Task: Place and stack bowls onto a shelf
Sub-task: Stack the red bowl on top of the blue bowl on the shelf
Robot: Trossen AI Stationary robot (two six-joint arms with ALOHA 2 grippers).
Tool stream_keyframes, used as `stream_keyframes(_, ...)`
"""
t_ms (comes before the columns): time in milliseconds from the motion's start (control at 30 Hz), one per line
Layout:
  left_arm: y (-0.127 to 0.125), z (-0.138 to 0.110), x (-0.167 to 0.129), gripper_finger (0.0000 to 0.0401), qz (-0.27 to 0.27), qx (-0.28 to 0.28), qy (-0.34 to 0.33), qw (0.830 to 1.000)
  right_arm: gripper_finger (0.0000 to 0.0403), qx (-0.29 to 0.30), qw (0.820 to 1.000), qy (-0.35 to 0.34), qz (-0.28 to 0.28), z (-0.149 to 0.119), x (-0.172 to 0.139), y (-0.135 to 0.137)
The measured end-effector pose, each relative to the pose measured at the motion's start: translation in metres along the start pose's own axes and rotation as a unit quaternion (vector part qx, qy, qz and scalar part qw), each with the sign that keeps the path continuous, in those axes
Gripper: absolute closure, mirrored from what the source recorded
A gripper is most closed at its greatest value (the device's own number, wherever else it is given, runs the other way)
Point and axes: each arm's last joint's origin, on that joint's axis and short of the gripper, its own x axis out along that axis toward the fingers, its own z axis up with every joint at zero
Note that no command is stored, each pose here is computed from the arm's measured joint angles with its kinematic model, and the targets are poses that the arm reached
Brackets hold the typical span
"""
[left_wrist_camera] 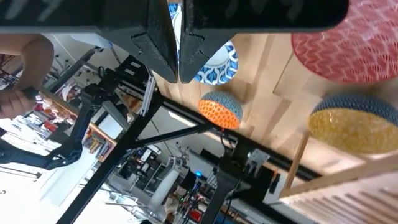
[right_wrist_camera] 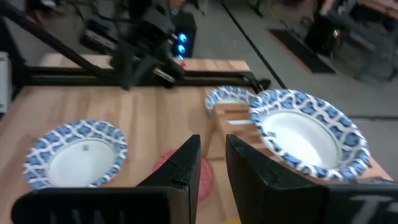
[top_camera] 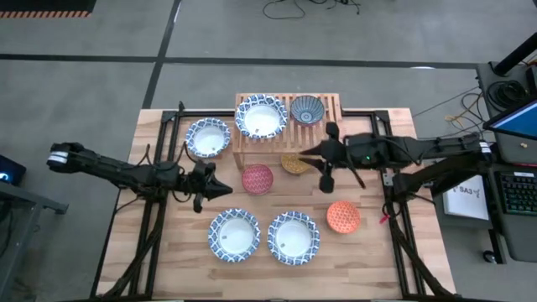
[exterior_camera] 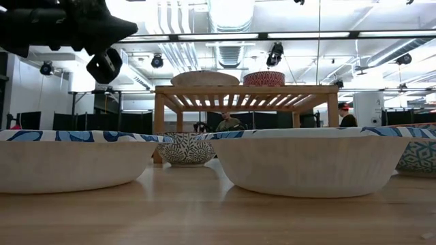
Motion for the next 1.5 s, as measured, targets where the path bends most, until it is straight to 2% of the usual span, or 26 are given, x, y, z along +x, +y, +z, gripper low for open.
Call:
stream_keyframes(200,0.002,-0.002,0.010,0.0401,0.041,-0.033,0.020,0.998,0.0339,-0.013,0.999,-0.040,0.023,-0.023,-0.006,0.013)
stream_keyframes(367,-0.001,0.004,0.028,0.0401,0.108,-0.029,0.114,0.987,0.0339,-0.016,0.998,-0.061,0.030,-0.041,-0.006,0.018)
stream_keyframes(467,-0.005,0.009,0.040,0.0401,0.174,0.007,0.196,0.965,0.0339,-0.017,0.998,-0.056,0.034,-0.050,-0.004,0.020)
stream_keyframes(533,-0.006,0.011,0.050,0.0401,0.200,0.045,0.247,0.947,0.0339,-0.019,0.997,-0.053,0.045,-0.055,-0.003,0.022)
stream_keyframes(700,-0.012,0.012,0.081,0.0401,0.188,0.152,0.322,0.916,0.0339,-0.018,0.997,-0.051,0.061,-0.062,-0.003,0.028)
stream_keyframes(900,-0.012,0.008,0.115,0.0397,0.177,0.225,0.383,0.878,0.0339,-0.026,0.995,-0.052,0.076,-0.062,-0.005,0.035)
stream_keyframes(1033,-0.011,0.005,0.129,0.0371,0.173,0.249,0.415,0.858,0.0339,-0.031,0.995,-0.054,0.084,-0.062,-0.006,0.039)
stream_keyframes(1167,-0.008,0.001,0.137,0.0323,0.178,0.254,0.434,0.846,0.0339,-0.033,0.994,-0.054,0.089,-0.063,-0.007,0.041)
stream_keyframes(1367,0.003,-0.008,0.142,0.0244,0.256,0.294,0.430,0.814,0.0339,-0.035,0.994,-0.050,0.091,-0.063,-0.008,0.042)
stream_keyframes(1500,0.009,-0.017,0.146,0.0227,0.263,0.309,0.445,0.799,0.0339,-0.036,0.993,-0.047,0.099,-0.064,-0.008,0.043)
